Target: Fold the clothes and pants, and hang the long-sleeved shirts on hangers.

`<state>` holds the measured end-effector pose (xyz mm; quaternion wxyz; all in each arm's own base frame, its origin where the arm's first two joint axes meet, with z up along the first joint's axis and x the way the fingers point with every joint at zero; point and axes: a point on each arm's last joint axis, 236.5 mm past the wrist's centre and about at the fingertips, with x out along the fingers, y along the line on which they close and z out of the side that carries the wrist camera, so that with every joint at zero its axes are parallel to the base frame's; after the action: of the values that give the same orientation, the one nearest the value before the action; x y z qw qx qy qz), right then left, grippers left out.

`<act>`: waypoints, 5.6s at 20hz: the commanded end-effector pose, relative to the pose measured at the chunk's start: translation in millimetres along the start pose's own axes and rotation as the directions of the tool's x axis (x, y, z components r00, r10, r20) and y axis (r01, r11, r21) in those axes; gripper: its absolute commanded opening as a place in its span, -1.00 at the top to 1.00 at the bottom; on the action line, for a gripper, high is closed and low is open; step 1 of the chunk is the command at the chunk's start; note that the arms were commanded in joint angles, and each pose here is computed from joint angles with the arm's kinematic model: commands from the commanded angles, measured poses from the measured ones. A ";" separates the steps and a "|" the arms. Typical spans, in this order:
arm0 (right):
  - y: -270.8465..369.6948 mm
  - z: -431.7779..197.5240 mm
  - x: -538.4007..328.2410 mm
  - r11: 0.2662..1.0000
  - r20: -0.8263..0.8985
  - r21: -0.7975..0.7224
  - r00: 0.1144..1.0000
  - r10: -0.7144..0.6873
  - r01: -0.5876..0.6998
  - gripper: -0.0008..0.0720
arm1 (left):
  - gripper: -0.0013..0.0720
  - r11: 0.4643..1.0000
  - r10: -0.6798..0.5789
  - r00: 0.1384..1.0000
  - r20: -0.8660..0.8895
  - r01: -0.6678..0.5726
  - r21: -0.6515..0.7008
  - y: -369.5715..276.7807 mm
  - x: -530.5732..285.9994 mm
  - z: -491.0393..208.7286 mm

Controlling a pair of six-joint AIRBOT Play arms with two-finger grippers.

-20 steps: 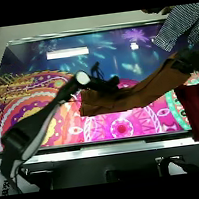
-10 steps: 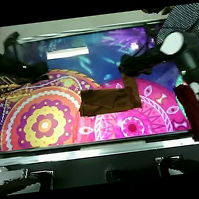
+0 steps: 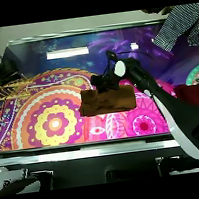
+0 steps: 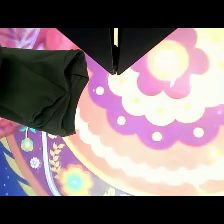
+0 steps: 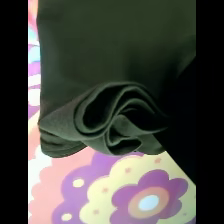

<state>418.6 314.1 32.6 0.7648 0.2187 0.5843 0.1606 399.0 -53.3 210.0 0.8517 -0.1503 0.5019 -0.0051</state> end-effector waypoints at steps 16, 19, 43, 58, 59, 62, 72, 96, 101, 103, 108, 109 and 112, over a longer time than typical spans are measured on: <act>41.7 3.8 -7.3 0.974 -0.023 0.001 0.974 0.227 -0.227 -0.36 | 0.92 1.000 0.010 1.000 0.007 -0.010 0.007 5.0 -0.8 2.2; -13.1 37.4 -75.9 0.983 0.020 -0.023 0.983 0.180 -0.180 -0.36 | 0.92 1.000 0.011 1.000 0.007 -0.011 0.007 5.3 -1.0 2.1; -250.4 -11.6 4.4 0.965 -0.196 0.212 0.960 0.198 -0.156 -0.31 | 0.92 1.000 0.008 1.000 -0.002 -0.008 0.008 2.6 -1.7 -1.1; -254.5 176.2 -108.8 0.975 0.285 0.208 0.949 -0.135 0.076 0.90 | 0.92 1.000 0.009 1.000 0.013 -0.008 -0.022 3.0 0.3 3.5; -262.0 188.2 -125.8 0.970 0.325 0.232 0.933 -0.154 0.079 0.90 | 0.92 1.000 0.010 1.000 0.011 -0.010 -0.022 3.3 1.1 3.5; -292.7 219.1 -181.9 0.946 0.446 0.321 0.874 -0.192 0.044 0.90 | 0.92 1.000 0.013 1.000 0.001 -0.013 -0.023 4.0 5.8 3.4; -449.5 209.9 -349.6 0.726 0.535 0.688 0.655 -0.533 0.029 0.90 | 0.92 0.999 0.044 0.999 -0.024 -0.044 -0.027 11.4 20.9 4.4; -469.5 34.0 -415.0 0.224 -0.035 0.921 0.639 -0.769 0.320 0.90 | 0.92 0.997 0.063 0.993 -0.103 -0.066 -0.027 15.8 16.6 -15.5; -460.4 9.8 -414.1 0.178 -0.128 0.908 0.654 -0.745 0.380 0.90 | 0.92 0.997 0.074 0.987 -0.140 -0.078 -0.025 18.4 14.5 -24.5; -456.9 1.1 -412.0 0.172 -0.164 0.896 0.663 -0.730 0.410 0.90 | 0.92 0.997 0.075 0.987 -0.141 -0.078 -0.022 18.6 14.4 -24.7; -457.0 -16.6 -416.4 0.197 -0.236 0.826 0.642 -0.730 0.528 0.90 | 0.92 0.997 0.074 0.987 -0.140 -0.078 -0.022 18.5 14.5 -24.6; -460.6 -23.4 -417.0 0.183 -0.263 0.811 0.625 -0.735 0.556 0.90 | 0.92 0.997 0.074 0.987 -0.140 -0.078 -0.022 18.5 14.5 -24.6; -474.3 -48.9 -402.6 0.160 -0.375 0.735 0.591 -0.714 0.659 0.90 | 0.92 0.997 0.075 0.987 -0.140 -0.079 -0.022 18.6 14.5 -24.6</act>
<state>280.4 -284.1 120.6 0.5944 0.3028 0.5492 -0.5033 382.8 -44.4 181.7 0.8123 -0.1423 0.5652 0.0235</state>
